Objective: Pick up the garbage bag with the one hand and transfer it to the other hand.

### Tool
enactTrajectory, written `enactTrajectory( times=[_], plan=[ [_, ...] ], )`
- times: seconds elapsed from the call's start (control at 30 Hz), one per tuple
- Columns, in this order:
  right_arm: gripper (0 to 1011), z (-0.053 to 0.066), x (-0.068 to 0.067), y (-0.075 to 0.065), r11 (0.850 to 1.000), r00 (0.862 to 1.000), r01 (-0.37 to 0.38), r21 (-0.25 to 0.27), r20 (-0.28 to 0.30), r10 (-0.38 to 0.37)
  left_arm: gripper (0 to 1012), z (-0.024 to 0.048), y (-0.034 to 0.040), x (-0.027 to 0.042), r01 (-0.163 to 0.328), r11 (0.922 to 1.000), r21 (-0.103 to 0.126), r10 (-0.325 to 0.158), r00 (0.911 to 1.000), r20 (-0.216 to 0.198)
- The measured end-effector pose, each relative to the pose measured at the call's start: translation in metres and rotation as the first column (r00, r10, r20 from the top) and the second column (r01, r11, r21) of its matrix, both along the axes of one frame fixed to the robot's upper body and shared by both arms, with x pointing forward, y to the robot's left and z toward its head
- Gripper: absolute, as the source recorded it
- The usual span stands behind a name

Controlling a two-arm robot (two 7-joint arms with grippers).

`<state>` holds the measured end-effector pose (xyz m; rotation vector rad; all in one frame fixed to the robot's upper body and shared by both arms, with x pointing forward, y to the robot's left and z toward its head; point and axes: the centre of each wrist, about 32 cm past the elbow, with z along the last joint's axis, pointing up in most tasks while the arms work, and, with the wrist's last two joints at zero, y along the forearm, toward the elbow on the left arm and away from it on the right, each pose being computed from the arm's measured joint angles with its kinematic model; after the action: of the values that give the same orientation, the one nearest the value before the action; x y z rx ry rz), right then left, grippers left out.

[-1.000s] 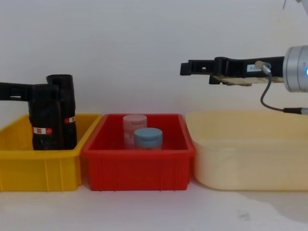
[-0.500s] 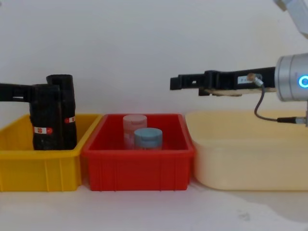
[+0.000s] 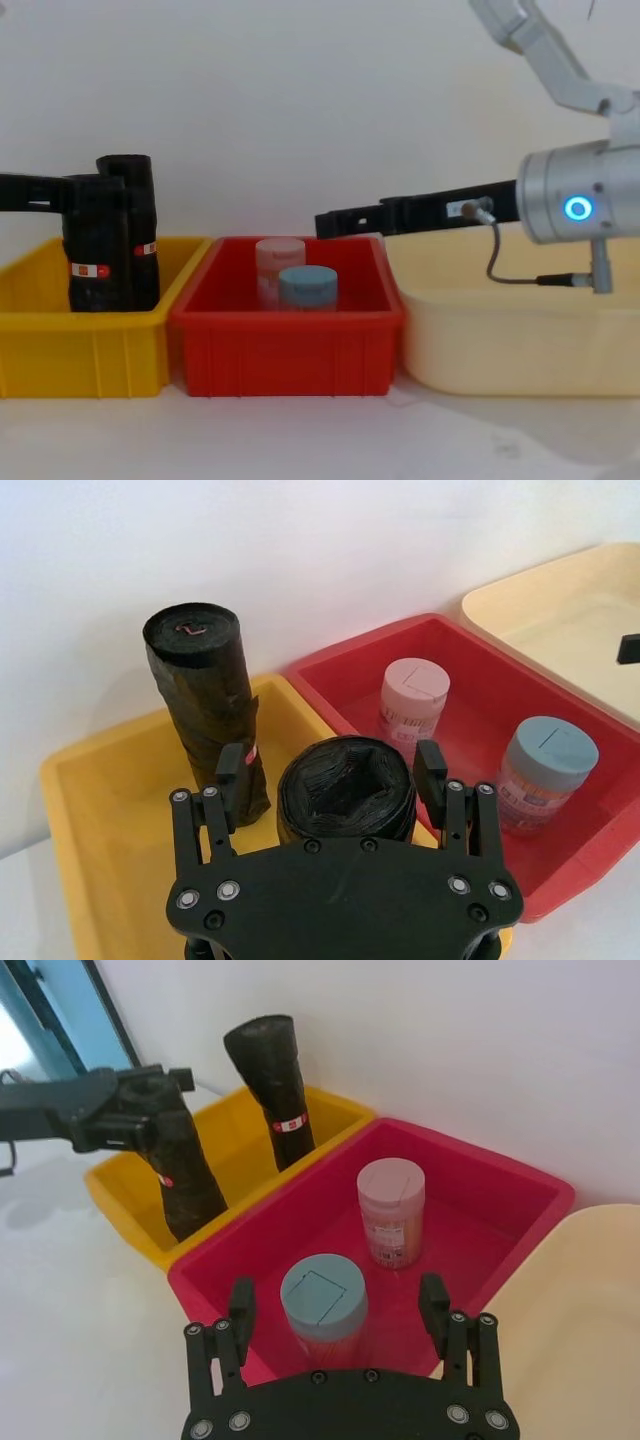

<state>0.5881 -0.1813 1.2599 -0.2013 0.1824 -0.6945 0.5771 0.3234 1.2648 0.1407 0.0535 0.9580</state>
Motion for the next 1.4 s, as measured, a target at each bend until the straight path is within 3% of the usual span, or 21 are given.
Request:
enactTrajectory(
  times=[0.37,0.7,1.4],
  plan=[
    [1000,-0.007,0.002,0.023,0.997,0.998,0.0,-0.071,0.059,0.004,1001,-0.0003,-0.0003,0.0003,0.001,1.0,0.0,-0.001,1.0,0.0],
    [1000,-0.014,0.006,0.038,0.995,0.998,-0.011,-0.103,0.067,0.018,1001,-0.0002,-0.0003,0.0004,0.0,1.0,0.0,0.0,1.0,0.001],
    [1000,-0.022,0.015,0.052,0.99,0.998,-0.02,-0.137,0.056,0.028,1001,-0.0002,-0.0002,0.0004,0.0,1.0,0.0,0.0,1.0,0.001]
  ],
)
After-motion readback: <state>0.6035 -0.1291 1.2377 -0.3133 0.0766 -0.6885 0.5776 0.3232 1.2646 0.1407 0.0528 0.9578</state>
